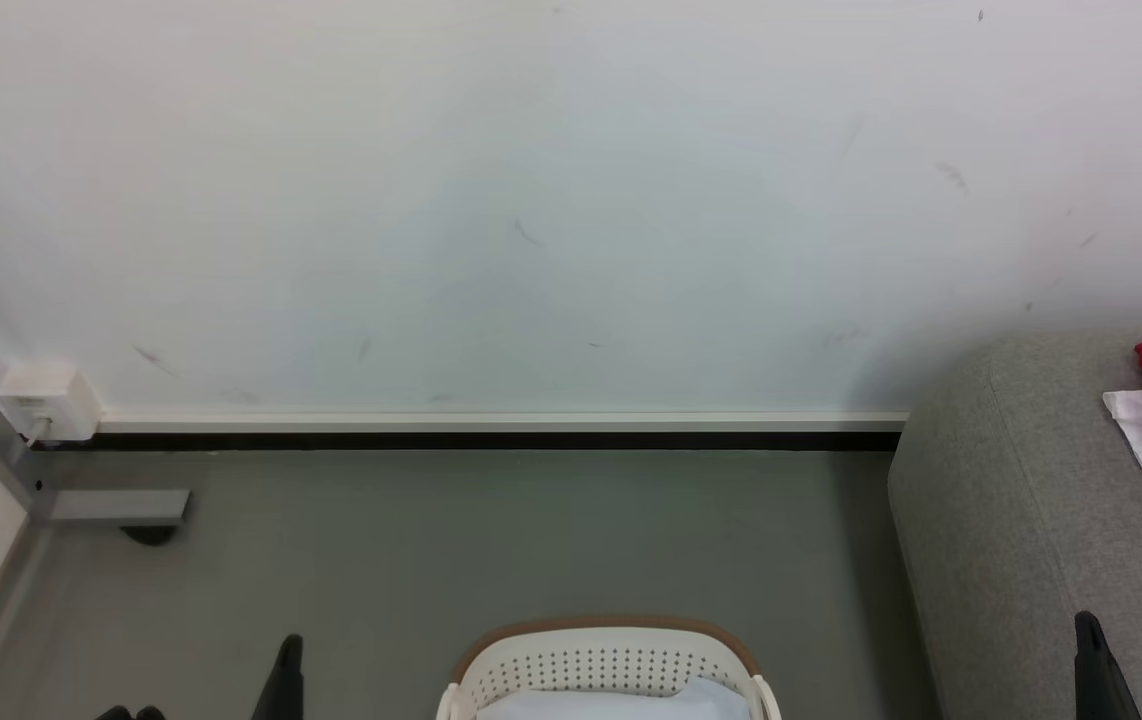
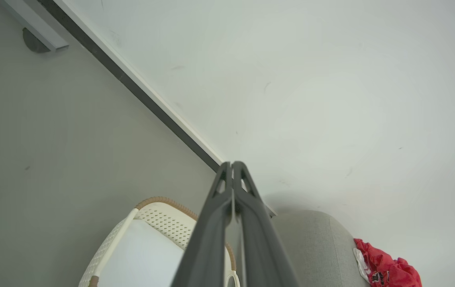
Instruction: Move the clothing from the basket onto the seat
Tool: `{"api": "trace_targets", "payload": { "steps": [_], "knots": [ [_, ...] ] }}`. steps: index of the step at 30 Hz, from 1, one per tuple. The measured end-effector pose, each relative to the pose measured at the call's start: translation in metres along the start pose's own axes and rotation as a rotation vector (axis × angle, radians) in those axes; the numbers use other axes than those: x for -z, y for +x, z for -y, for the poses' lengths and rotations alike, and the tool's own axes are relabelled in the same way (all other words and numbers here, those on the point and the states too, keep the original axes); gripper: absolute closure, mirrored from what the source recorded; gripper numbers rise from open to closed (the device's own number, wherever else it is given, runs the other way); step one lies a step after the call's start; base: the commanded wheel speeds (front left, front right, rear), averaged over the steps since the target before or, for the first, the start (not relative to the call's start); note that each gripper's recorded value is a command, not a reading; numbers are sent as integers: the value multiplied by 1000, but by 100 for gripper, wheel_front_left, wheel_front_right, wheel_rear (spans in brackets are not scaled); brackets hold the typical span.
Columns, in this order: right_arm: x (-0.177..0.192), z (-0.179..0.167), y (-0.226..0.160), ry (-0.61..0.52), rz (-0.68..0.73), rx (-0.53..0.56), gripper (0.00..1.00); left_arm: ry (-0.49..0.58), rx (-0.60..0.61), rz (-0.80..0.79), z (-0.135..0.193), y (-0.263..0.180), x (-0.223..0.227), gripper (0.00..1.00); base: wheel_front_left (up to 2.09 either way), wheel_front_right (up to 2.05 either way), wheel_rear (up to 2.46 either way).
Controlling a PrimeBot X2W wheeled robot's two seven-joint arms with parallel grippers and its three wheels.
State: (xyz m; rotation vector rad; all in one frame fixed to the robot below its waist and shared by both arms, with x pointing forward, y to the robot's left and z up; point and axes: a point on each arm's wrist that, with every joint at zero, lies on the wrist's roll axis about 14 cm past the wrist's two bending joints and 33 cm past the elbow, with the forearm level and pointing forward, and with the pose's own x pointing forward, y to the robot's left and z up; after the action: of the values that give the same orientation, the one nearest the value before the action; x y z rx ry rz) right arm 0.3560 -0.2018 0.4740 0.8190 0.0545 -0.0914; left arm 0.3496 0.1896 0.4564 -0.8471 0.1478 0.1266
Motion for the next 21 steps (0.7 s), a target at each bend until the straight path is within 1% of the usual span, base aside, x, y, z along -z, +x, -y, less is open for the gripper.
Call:
{"api": "trace_targets", "payload": {
  "steps": [21],
  "knots": [
    [-4,-7,10,247,-7,-11,100,-244,35,1,9,10,-12,100,0,0,0]
  ]
}}
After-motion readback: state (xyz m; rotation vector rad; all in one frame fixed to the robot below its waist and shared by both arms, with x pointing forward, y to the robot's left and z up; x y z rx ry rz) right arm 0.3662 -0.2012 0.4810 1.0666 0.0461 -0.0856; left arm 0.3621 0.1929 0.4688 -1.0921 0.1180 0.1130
